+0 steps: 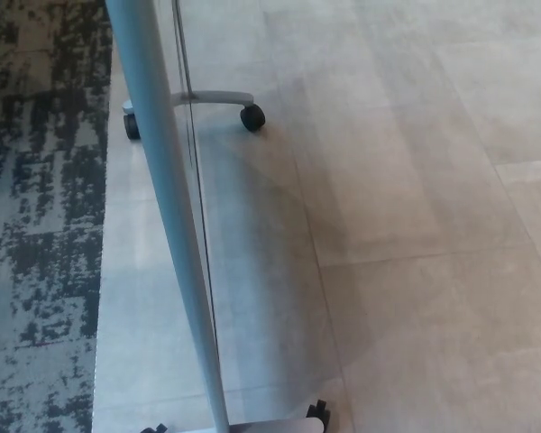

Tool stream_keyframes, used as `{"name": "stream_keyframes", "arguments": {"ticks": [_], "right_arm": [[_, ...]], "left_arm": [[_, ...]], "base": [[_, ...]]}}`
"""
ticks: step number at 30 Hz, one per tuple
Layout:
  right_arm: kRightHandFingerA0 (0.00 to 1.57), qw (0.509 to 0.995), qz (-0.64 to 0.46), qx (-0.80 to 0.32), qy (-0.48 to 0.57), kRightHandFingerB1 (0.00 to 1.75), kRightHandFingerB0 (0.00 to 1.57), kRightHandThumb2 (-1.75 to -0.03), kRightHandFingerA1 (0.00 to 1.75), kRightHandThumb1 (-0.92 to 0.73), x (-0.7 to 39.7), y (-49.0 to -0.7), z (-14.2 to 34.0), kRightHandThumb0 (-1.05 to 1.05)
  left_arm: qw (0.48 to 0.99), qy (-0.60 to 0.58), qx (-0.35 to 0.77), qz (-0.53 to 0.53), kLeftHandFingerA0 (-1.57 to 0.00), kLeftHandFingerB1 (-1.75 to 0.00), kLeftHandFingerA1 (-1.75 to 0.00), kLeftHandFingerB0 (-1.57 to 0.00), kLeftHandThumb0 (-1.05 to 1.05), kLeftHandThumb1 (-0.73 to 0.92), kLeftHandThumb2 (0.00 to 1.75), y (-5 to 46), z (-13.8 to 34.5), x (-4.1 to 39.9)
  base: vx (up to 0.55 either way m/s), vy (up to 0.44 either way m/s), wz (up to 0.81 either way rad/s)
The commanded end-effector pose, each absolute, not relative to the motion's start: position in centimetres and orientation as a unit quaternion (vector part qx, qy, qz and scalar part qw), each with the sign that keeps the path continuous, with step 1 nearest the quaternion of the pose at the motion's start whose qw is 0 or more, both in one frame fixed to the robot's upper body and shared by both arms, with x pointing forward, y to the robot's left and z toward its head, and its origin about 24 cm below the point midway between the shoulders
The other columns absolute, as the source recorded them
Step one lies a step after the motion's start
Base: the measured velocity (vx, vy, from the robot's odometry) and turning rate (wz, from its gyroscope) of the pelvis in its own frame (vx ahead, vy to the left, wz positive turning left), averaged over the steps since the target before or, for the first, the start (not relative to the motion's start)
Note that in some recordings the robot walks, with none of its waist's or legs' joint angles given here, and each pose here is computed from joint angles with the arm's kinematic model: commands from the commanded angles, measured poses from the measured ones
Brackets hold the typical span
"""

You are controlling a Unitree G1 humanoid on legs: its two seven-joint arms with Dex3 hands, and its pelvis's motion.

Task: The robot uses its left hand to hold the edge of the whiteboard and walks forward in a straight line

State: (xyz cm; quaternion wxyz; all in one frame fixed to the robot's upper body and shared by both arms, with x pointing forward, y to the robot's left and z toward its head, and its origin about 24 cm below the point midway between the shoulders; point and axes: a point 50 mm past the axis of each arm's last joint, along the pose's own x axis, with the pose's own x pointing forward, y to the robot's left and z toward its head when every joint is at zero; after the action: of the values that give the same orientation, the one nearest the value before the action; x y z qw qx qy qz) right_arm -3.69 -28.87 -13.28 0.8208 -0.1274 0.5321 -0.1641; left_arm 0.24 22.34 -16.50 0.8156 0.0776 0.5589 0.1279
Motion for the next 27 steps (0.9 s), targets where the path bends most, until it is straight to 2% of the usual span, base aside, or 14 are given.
{"name": "stream_keyframes", "arguments": {"ticks": [1,2,5,6,9,10,11,20,21,24,25,27], "right_arm": [[0.49,0.858,-0.193,-0.121,0.46,0.31,0.3,-0.54,0.54,-0.45,-3.5,-29.6,-12.1,-0.43],[0.5,0.859,-0.193,-0.121,0.458,0.31,0.3,-0.54,0.55,-0.45,-3.5,-29.6,-12.1,-0.43],[0.5,0.862,-0.193,-0.119,0.454,0.31,0.3,-0.54,0.55,-0.45,-3.5,-29.6,-12.1,-0.43],[0.54,0.861,-0.194,-0.122,0.454,0.31,0.31,-0.54,0.53,-0.46,-3.5,-29.6,-12.1,-0.43],[0.53,0.86,-0.202,-0.117,0.453,0.31,0.31,-0.54,0.54,-0.46,-3.2,-29.9,-12.1,-0.4],[0.5,0.863,-0.21,-0.109,0.446,0.31,0.29,-0.56,0.55,-0.49,-3.1,-30.2,-11.9,-0.4],[0.51,0.866,-0.221,-0.1,0.437,0.31,0.3,-0.55,0.54,-0.47,-3.0,-30.4,-11.8,-0.35],[0.49,0.864,-0.248,-0.107,0.424,0.32,0.29,-0.55,0.56,-0.47,-2.9,-31.2,-11.4,-0.35],[0.51,0.864,-0.24,-0.098,0.431,0.31,0.3,-0.55,0.52,-0.49,-3.0,-31.0,-11.6,-0.36],[0.53,0.863,-0.237,-0.097,0.436,0.31,0.31,-0.55,0.52,-0.48,-2.9,-30.8,-11.8,-0.37],[0.53,0.862,-0.237,-0.097,0.437,0.31,0.32,-0.54,0.54,-0.47,-2.9,-30.7,-11.8,-0.35],[0.53,0.863,-0.237,-0.097,0.436,0.31,0.32,-0.54,0.54,-0.47,-2.9,-30.5,-11.9,-0.35]], "left_arm": [[0.839,0.512,0.063,0.17,-0.41,-0.35,-0.6,-0.34,-0.46,0.46,0.54,22.6,-16.1,0.8],[0.84,0.511,0.063,0.172,-0.35,-0.35,-0.59,-0.34,-0.44,0.47,0.55,22.6,-16.1,0.8],[0.84,0.51,0.062,0.175,-0.35,-0.35,-0.59,-0.34,-0.44,0.47,0.55,22.6,-16.1,0.8],[0.841,0.507,0.063,0.178,-0.3,-0.33,-0.49,-0.33,-0.37,0.49,0.55,22.6,-16.1,1.2],[0.844,0.497,0.081,0.185,-0.38,-0.34,-0.53,-0.35,-0.41,0.47,0.55,22.7,-16.0,2.0],[0.848,0.487,0.085,0.19,-0.4,-0.46,-0.6,-0.3,-0.44,0.36,0.72,22.8,-15.9,2.2],[0.851,0.482,0.086,0.19,-0.39,-0.36,-0.56,-0.34,-0.4,0.48,0.55,22.9,-15.8,2.4],[0.87,0.441,0.106,0.193,-0.41,-0.32,-0.49,-0.34,-0.45,0.5,0.56,23.9,-15.1,4.3],[0.894,0.383,0.14,0.184,-0.44,-0.37,-0.55,-0.34,-0.54,0.48,0.55,24.4,-14.1,6.7],[0.9,0.368,0.138,0.187,-0.41,-0.37,-0.52,-0.35,-0.53,0.48,0.55,24.5,-13.8,7.5],[0.902,0.364,0.131,0.19,-0.36,-0.47,-0.58,-0.29,-0.55,0.37,0.75,24.4,-13.7,7.6],[0.903,0.362,0.126,0.193,-0.36,-0.47,-0.58,-0.29,-0.55,0.37,0.75,24.3,-13.7,7.6]], "base": [[0.0,0.0,0.0],[0.0,0.0,0.0],[0.0,0.0,0.0],[0.0,0.0,0.0],[0.0,0.0,0.0],[0.0,0.0,0.0],[0.0,0.0,0.0],[0.0,0.0,0.0],[0.0,0.0,0.0],[0.07,0.018,-0.12],[0.0,0.0,0.0],[0.03,0.043,0.02]]}}
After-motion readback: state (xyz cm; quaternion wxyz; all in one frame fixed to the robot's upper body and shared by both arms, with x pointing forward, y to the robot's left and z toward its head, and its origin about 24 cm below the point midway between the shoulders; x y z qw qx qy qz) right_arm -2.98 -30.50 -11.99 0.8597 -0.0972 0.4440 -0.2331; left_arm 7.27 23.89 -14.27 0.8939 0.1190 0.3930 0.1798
